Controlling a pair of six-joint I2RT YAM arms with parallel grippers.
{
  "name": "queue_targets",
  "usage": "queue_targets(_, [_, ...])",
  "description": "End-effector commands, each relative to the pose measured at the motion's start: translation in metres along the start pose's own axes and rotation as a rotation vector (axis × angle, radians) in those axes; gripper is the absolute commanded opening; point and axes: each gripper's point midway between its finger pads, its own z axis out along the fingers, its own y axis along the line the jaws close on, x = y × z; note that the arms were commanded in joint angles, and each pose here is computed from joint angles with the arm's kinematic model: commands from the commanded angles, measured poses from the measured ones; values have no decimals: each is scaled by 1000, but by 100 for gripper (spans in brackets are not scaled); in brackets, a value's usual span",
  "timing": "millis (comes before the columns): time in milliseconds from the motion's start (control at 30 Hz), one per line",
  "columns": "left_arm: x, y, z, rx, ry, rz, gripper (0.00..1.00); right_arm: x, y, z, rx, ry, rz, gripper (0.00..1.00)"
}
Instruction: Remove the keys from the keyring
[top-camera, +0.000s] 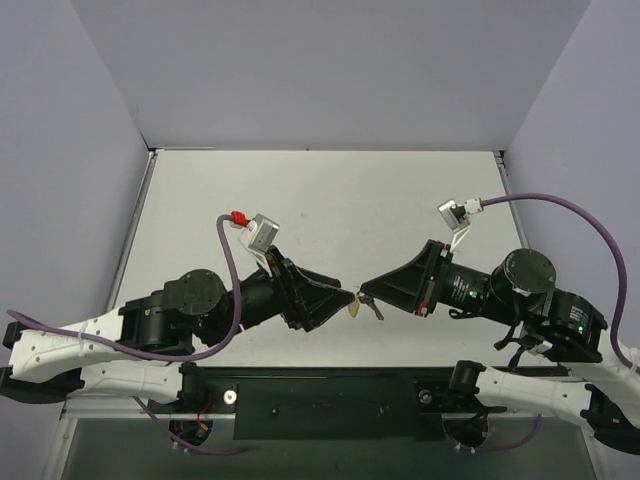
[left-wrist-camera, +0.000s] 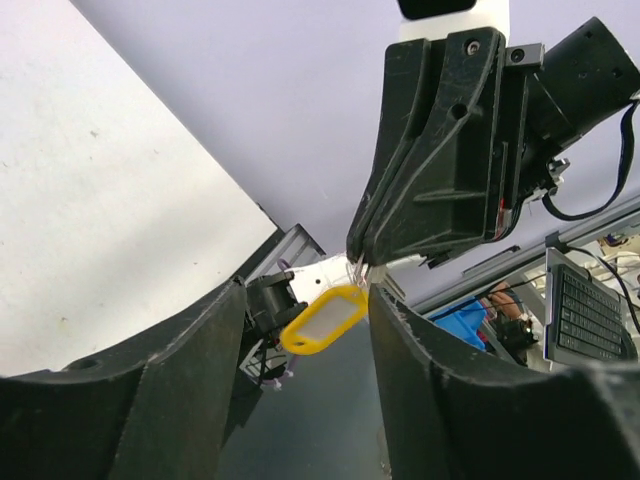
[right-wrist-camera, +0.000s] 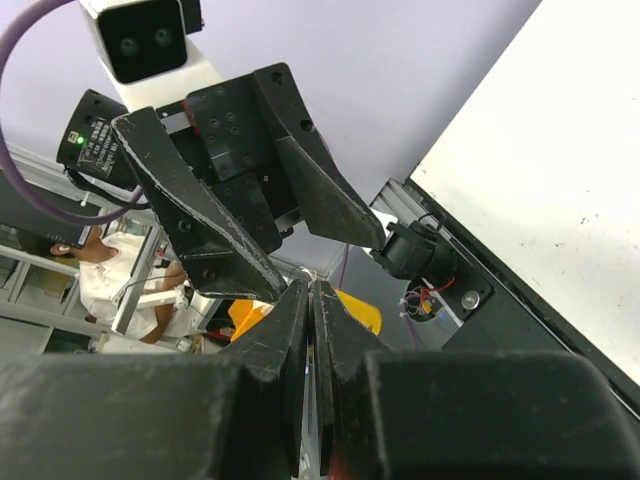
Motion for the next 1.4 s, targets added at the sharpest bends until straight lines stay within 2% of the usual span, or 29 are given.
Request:
queue_targets(0, [-20, -22, -20, 69, 3, 21, 65, -14, 16, -6, -58, -53, -30, 0])
queue_targets(167, [-29, -42, -37, 151, 47, 95, 66, 0, 22, -18, -80, 41, -86, 0])
queue_targets(433, [-36, -50, -57, 208, 70, 121, 66, 2, 36, -33, -142, 64, -117, 0])
queue_targets(733, [3, -66, -27, 295, 166, 114, 63, 7, 50, -32, -202, 114, -93, 0])
queue_targets(967, [11, -77, -15, 343, 176, 90, 60, 6, 52, -33, -209, 110, -87, 0])
queue_targets(1367, [16, -76, -6, 337, 182, 81, 48, 5, 54, -33, -216, 106, -94, 0])
